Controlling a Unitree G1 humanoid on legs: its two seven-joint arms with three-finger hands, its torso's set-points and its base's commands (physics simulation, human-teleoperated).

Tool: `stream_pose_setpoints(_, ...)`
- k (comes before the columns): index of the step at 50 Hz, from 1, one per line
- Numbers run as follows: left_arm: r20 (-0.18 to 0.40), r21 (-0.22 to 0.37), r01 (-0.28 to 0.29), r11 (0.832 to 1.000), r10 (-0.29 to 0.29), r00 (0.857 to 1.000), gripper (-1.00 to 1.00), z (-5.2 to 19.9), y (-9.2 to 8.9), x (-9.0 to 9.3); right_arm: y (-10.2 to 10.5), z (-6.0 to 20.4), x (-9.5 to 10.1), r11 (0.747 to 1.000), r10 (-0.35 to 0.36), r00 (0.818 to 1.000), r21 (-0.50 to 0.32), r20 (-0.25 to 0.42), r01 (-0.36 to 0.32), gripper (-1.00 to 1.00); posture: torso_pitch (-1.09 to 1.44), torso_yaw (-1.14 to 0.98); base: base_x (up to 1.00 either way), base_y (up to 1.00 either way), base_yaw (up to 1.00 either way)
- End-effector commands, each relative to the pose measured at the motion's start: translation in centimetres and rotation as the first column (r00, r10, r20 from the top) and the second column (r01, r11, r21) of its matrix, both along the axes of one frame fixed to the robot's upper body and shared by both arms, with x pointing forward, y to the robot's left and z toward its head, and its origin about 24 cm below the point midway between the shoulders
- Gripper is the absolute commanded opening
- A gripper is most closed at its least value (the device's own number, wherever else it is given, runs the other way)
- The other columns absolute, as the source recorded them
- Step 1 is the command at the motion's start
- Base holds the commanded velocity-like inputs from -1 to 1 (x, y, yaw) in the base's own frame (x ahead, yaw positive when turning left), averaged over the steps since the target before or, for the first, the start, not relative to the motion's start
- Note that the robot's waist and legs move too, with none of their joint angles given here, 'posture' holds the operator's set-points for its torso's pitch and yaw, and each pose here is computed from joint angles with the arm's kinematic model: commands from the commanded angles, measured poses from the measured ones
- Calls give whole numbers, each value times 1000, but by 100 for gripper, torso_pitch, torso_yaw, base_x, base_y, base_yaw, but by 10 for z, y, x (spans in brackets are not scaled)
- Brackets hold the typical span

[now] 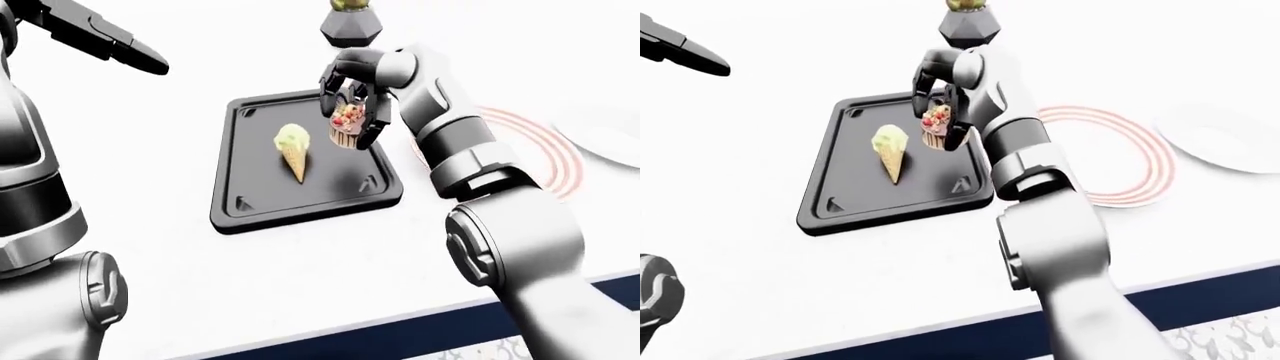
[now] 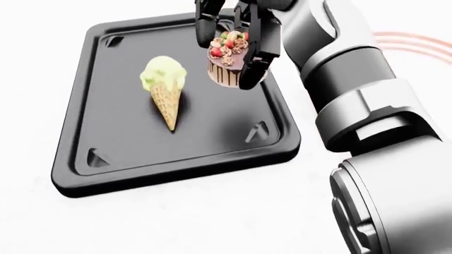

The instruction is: Move the dessert items from the plate to the tray.

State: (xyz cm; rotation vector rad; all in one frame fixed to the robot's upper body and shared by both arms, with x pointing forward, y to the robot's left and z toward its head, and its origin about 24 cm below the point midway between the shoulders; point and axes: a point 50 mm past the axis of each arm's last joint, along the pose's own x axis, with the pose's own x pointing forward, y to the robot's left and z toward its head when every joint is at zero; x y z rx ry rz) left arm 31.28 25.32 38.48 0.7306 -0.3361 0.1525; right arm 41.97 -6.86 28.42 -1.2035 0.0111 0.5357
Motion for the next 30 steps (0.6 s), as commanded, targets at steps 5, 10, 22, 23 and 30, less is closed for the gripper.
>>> stream_pose_setpoints(5, 79, 18, -11, 1000, 9, 997, 100, 18, -1, -12, 7, 22, -5, 999, 32, 996, 26, 86, -34, -100, 0, 0, 0, 0, 0)
stream_pose_setpoints(10, 80, 22, -7, 1000, 5, 997, 100, 20, -1, -13, 9, 6, -4, 999, 30, 998, 38, 56, -32, -100, 0, 0, 0, 0, 0)
stream_pose_setpoints(22, 88, 22, -13, 1000, 11, 996, 100, 23, 2, -17, 9, -4, -3, 999, 21, 999, 40, 28, -22, -30, 0, 0, 0, 0, 0)
stream_pose_setpoints(23, 87, 22, -12, 1000, 10, 996, 100, 23, 2, -17, 9, -3, -3, 999, 22, 999, 41, 28, -23, -25, 0, 0, 0, 0, 0)
stream_pose_setpoints(30, 85, 22, -15, 1000, 14, 996, 100, 21, 3, -17, 8, 3, -2, 999, 12, 999, 47, 44, -14, 100, 0, 0, 0, 0, 0)
